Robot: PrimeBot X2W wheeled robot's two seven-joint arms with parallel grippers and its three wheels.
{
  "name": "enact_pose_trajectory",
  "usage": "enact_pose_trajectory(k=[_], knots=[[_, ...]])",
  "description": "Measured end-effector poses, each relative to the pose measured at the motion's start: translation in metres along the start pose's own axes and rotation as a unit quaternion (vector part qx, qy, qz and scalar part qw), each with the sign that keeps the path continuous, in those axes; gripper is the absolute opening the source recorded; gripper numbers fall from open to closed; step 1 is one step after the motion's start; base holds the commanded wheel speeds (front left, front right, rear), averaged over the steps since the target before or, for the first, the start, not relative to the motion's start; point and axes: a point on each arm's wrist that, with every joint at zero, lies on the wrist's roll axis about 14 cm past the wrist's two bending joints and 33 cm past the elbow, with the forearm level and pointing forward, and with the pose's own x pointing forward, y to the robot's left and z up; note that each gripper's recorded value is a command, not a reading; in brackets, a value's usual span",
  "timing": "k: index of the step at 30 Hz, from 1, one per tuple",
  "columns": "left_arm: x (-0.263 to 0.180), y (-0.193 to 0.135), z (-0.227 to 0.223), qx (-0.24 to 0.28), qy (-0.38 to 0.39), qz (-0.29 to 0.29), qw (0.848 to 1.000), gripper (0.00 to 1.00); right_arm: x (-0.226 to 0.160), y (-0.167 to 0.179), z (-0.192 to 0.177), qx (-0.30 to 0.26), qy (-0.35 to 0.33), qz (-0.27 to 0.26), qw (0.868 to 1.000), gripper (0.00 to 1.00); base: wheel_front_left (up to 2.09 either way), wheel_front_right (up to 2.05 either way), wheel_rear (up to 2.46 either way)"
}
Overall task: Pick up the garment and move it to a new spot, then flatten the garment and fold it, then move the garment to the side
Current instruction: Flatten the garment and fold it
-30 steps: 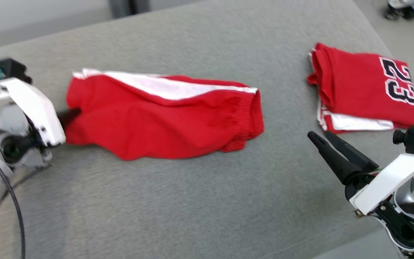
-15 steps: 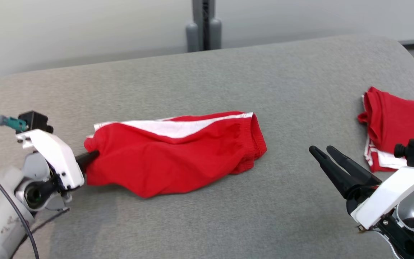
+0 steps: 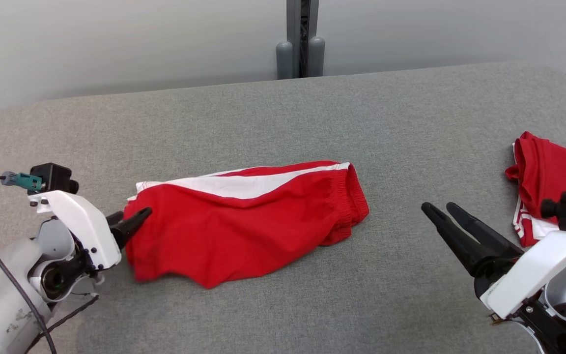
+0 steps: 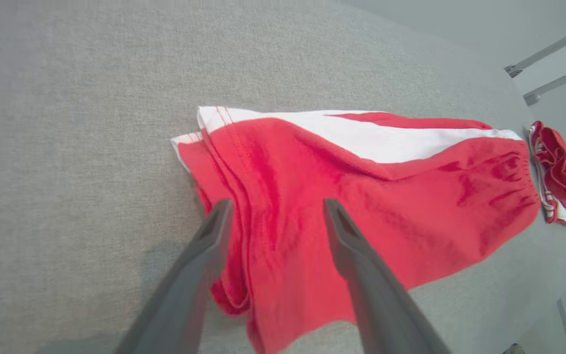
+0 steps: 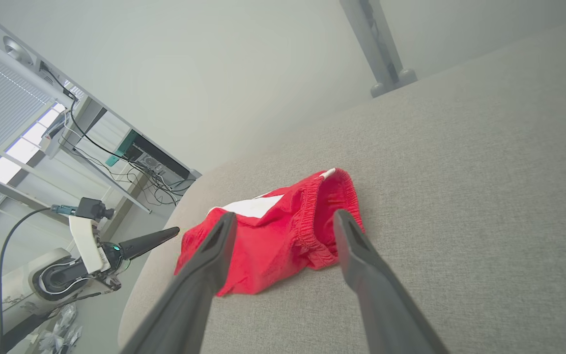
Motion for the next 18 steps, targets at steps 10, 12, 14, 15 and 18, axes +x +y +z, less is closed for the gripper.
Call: enact_pose_trajectory(k=[10,12,14,15,18], knots=[[-0.032,-0.002,0.065,0.095,-0.131,0.03,0.986,1.0,-0.008,-0.003,0.018,-0.02,-0.033,-0.018,0.999,1.0,0.0,0.0,0.0],[-0.043,-0.005,0.078,0.114,-0.163,0.037,0.979,1.0,-0.01,-0.004,0.027,-0.028,-0.054,-0.023,0.998,1.0,0.0,0.0,0.0],[-0.053,-0.012,0.087,0.126,-0.194,0.039,0.972,1.0,-0.011,-0.003,0.034,-0.041,-0.071,-0.025,0.996,1.0,0.0,0.0,0.0],[-0.058,-0.015,0.09,0.129,-0.209,0.039,0.969,1.0,-0.011,-0.003,0.04,-0.048,-0.084,-0.028,0.995,1.0,0.0,0.0,0.0],[-0.07,-0.025,0.09,0.134,-0.249,0.038,0.958,1.0,-0.013,-0.007,0.049,-0.065,-0.109,-0.042,0.991,1.0,0.0,0.0,0.0]])
